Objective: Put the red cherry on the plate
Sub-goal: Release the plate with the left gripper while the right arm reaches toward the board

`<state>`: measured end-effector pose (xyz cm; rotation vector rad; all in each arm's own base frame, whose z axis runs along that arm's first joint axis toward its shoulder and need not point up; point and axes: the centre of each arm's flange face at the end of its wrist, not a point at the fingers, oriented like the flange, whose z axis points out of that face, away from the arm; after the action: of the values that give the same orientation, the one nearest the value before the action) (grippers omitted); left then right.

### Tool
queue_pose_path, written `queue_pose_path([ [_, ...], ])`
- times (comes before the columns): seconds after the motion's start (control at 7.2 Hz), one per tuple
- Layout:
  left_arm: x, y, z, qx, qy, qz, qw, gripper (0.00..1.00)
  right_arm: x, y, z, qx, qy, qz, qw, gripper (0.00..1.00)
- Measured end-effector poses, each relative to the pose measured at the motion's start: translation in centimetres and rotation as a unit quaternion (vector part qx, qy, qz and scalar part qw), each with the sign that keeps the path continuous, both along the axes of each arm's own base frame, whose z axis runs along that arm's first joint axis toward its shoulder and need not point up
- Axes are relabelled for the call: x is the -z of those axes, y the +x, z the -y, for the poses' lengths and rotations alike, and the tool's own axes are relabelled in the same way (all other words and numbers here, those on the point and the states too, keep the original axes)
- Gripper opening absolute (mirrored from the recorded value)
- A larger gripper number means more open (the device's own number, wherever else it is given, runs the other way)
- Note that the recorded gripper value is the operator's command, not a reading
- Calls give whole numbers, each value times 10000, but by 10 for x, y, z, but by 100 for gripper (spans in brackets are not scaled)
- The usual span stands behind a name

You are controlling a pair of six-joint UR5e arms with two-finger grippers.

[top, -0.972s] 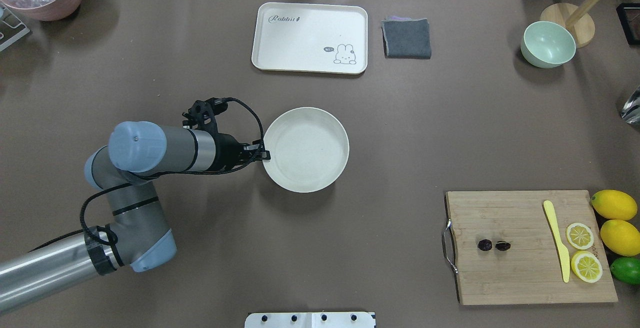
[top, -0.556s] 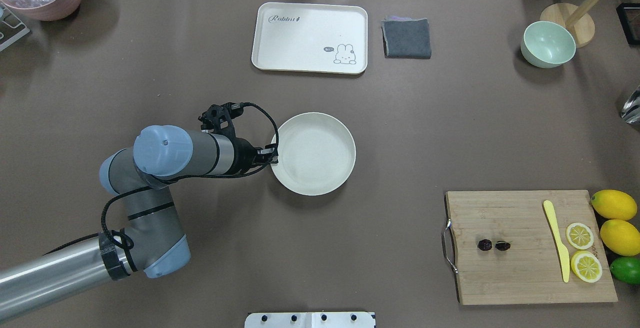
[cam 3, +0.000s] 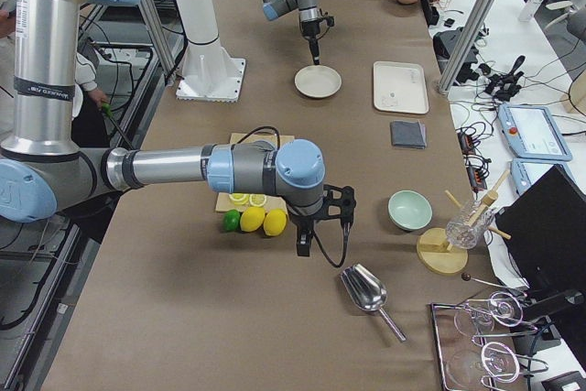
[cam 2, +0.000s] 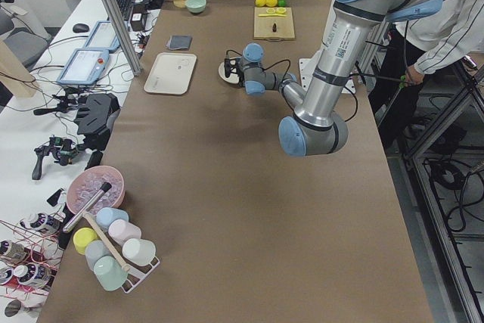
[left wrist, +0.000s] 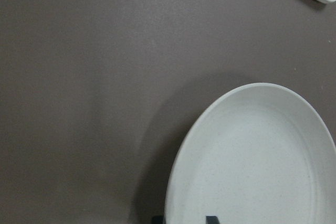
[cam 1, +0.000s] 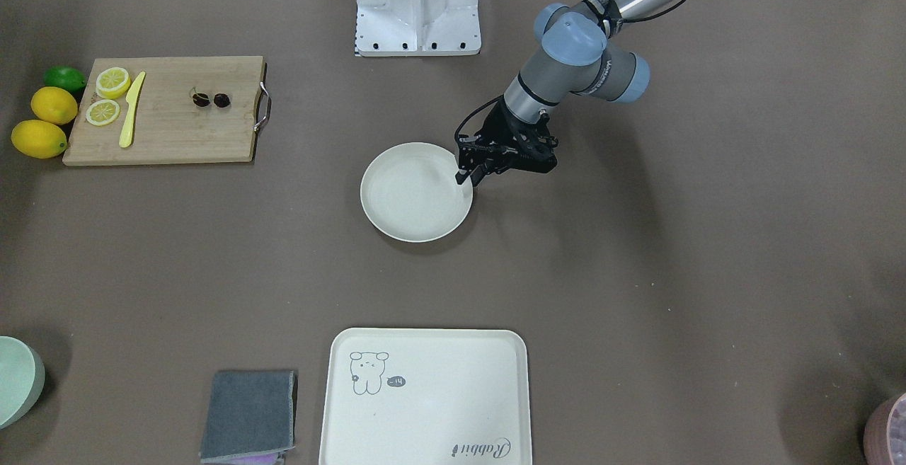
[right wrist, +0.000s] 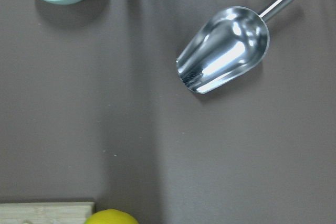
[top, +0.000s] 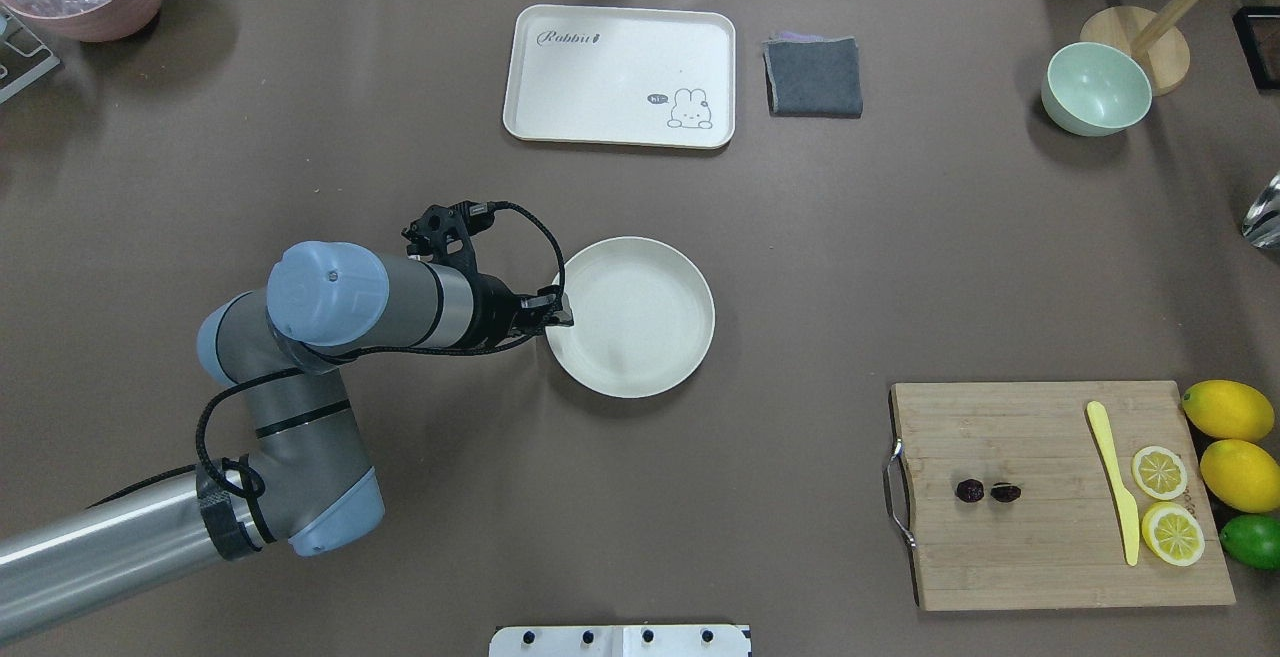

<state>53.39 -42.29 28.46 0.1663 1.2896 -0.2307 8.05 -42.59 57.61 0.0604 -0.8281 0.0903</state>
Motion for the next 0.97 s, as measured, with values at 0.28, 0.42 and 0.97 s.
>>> queue_pose_path([
  [0.28,-14,-25,29,223,622,335,9973,98,58,-74,21,-62,-24,157,9999,100],
  [0.42,-27,-44,50,338,900,568,9937,98,76,-114,25,-150,20,250,9996,100],
  [0.97,-70,-114,98,334,1681,1287,9768,98,134,-260,-21,-174,-262,547,9980,98],
])
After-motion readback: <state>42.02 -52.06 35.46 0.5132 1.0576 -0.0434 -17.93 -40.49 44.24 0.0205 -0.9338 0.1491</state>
